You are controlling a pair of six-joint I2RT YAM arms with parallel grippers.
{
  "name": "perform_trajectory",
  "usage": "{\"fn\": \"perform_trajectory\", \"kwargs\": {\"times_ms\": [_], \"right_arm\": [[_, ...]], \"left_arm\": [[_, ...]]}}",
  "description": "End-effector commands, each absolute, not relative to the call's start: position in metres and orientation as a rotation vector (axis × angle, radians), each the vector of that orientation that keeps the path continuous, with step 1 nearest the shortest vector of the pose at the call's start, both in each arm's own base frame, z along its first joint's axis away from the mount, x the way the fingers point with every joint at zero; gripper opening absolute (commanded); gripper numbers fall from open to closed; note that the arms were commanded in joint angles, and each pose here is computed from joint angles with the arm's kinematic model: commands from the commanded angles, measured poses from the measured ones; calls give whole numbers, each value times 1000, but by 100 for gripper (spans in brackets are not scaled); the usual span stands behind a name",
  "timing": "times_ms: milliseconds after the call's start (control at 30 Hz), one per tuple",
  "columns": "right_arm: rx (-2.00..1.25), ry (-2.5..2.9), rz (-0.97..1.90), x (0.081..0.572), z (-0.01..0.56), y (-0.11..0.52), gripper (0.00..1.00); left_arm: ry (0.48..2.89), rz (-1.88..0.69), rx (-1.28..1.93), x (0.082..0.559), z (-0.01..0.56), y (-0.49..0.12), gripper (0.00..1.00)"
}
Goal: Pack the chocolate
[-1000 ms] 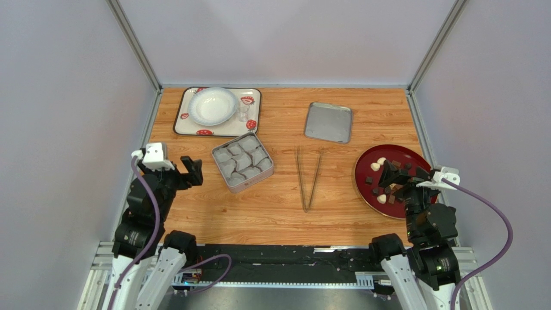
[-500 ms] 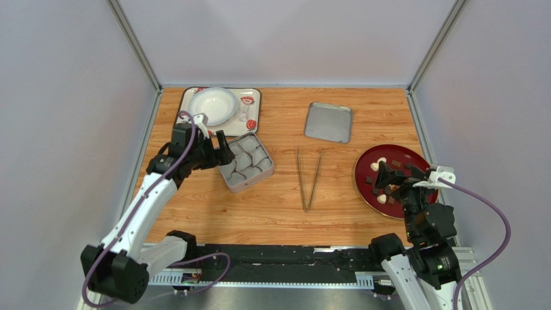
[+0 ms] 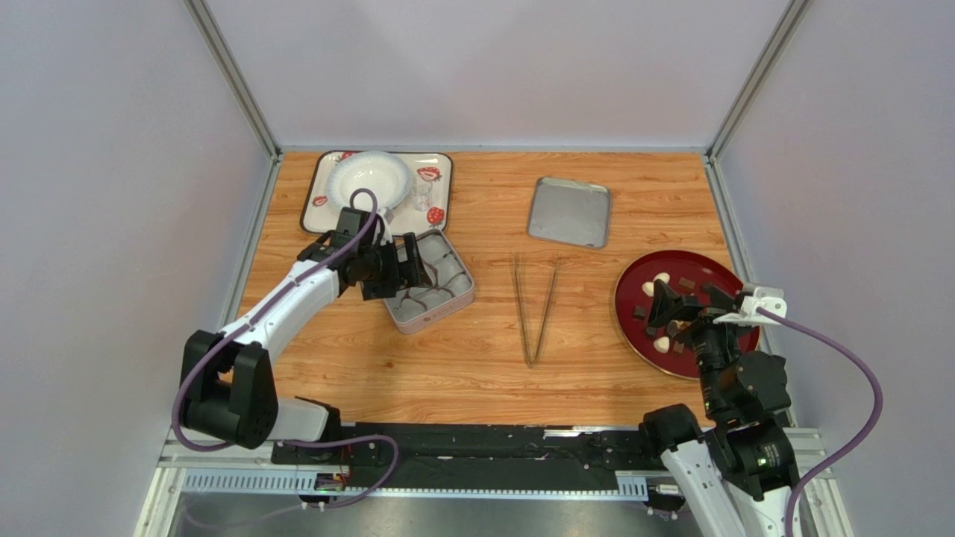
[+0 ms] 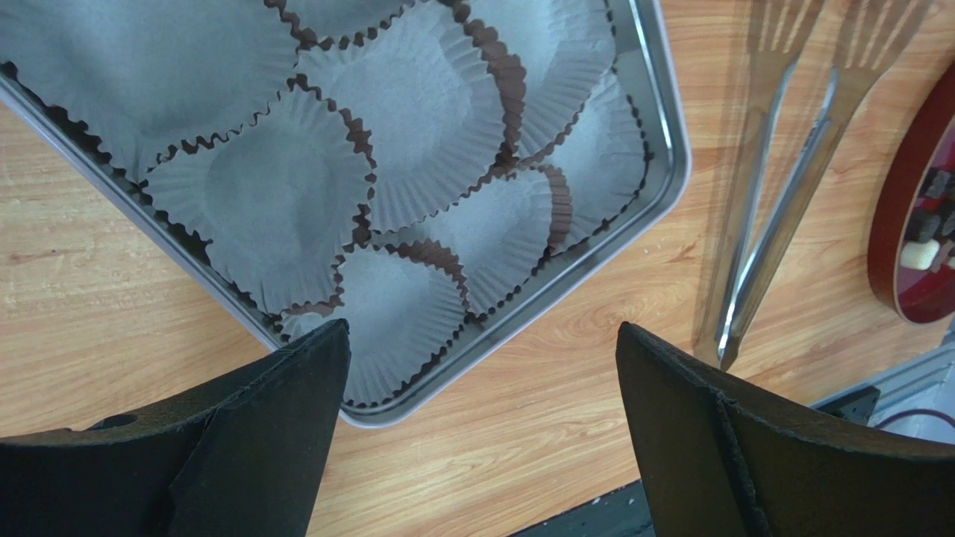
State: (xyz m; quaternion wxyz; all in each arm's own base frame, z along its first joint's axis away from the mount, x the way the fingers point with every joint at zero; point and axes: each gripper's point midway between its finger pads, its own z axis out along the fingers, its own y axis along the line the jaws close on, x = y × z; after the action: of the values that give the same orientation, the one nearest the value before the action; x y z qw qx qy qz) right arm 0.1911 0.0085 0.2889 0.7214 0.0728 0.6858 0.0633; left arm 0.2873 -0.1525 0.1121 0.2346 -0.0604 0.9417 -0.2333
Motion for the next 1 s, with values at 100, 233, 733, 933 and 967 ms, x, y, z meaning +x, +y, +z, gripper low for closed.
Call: {"fn": "perform_trajectory", "kwargs": {"times_ms": [100,233,733,933,967], "right_arm": [[134,1497,140,195,294,12,100],[131,1509,138,198,292,13,99],[119,1518,141,199,291,15,100],[95,1541,158,202,289,21,99],[93,1543,163,202,289,22,99]], "left_arm": [[2641,-649,-153,291,97,-158,95],[2686,-572,-164,284,89,-147,95],[2763,-114,-201,280,86,-90,95],[2773,-19,-237,279,88,-66,96],[2775,-26,-246,279,89,-63,96]]}}
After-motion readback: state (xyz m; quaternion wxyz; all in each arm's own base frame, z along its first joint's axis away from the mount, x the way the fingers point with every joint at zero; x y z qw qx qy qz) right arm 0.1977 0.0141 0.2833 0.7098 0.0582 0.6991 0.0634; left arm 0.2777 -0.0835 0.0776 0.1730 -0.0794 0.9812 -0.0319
